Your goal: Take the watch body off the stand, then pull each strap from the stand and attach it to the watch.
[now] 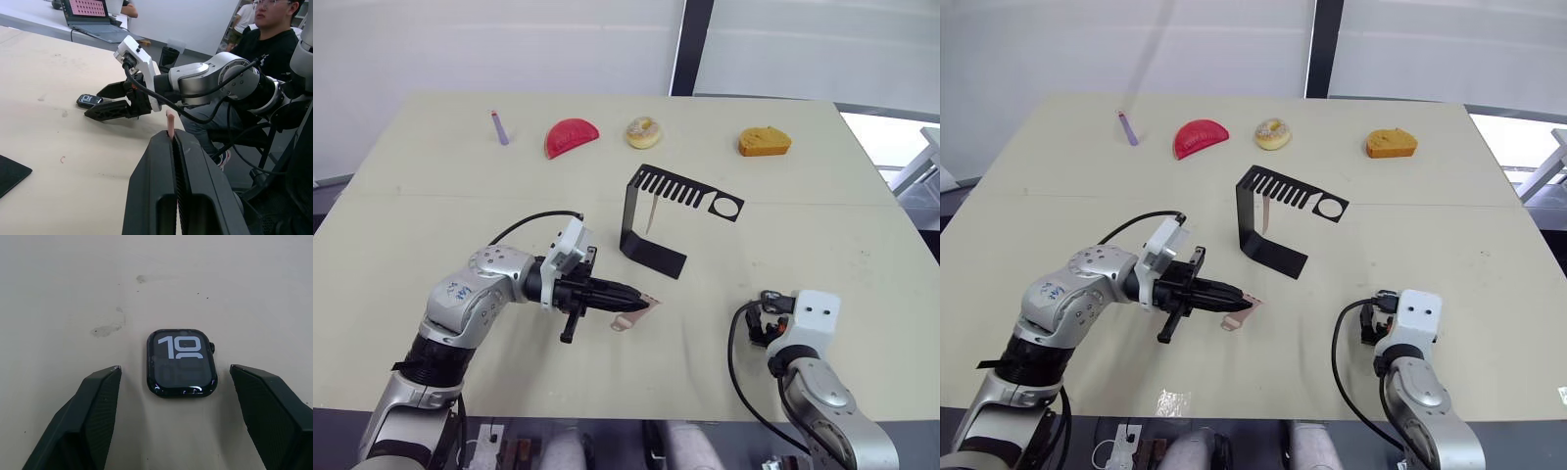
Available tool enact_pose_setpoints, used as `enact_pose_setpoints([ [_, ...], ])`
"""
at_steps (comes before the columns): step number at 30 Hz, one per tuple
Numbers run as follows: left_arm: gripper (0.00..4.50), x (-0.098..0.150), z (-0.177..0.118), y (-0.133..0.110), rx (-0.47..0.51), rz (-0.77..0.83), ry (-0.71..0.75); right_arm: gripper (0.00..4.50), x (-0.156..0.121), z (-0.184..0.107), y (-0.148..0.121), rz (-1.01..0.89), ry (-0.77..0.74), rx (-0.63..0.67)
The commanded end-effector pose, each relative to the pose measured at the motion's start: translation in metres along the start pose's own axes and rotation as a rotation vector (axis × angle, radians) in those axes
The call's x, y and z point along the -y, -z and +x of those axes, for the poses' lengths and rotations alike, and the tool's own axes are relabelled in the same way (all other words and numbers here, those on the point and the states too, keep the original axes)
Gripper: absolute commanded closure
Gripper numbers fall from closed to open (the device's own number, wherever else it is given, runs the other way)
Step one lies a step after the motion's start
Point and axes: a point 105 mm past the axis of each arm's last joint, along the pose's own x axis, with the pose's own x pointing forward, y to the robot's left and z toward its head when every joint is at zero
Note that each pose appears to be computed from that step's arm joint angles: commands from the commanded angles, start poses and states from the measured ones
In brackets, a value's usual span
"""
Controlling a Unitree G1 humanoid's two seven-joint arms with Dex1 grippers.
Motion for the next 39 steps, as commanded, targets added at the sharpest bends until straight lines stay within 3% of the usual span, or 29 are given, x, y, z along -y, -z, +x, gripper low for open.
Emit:
enact_pose_setpoints([
  [1, 4.50, 0.005, -0.001, -0.013, 0.030, 0.054, 0.012, 0.66, 0.007, 0.001, 0.001, -0.001, 0.036, -0.008],
  [22, 4.50, 0.004, 0.000, -0.014, 0.030, 0.057, 0.007, 0.66, 0.005, 0.006, 0.001, 0.022, 0.038, -0.014],
  [25, 4.50, 0.004, 0.000, -0.014, 0.031, 0.058, 0.006, 1.42, 0.005, 0.006, -0.001, 0.024, 0.035, -0.004],
  [28, 4.50, 0.004, 0.000, -0.013, 0.031, 0.059, 0.002, 2.96, 0.006, 0.004, -0.007, 0.019, 0.030, 0.013],
  [35, 4.50, 0.003, -0.006, -0.015, 0.028, 0.073, -0.027, 3.01, 0.008, -0.005, -0.040, -0.031, -0.112, 0.068],
  [39, 4.50, 0.000, -0.018, -0.014, -0.034, 0.164, -0.068, 3.01, -0.011, -0.021, -0.049, -0.109, -0.473, -0.042],
])
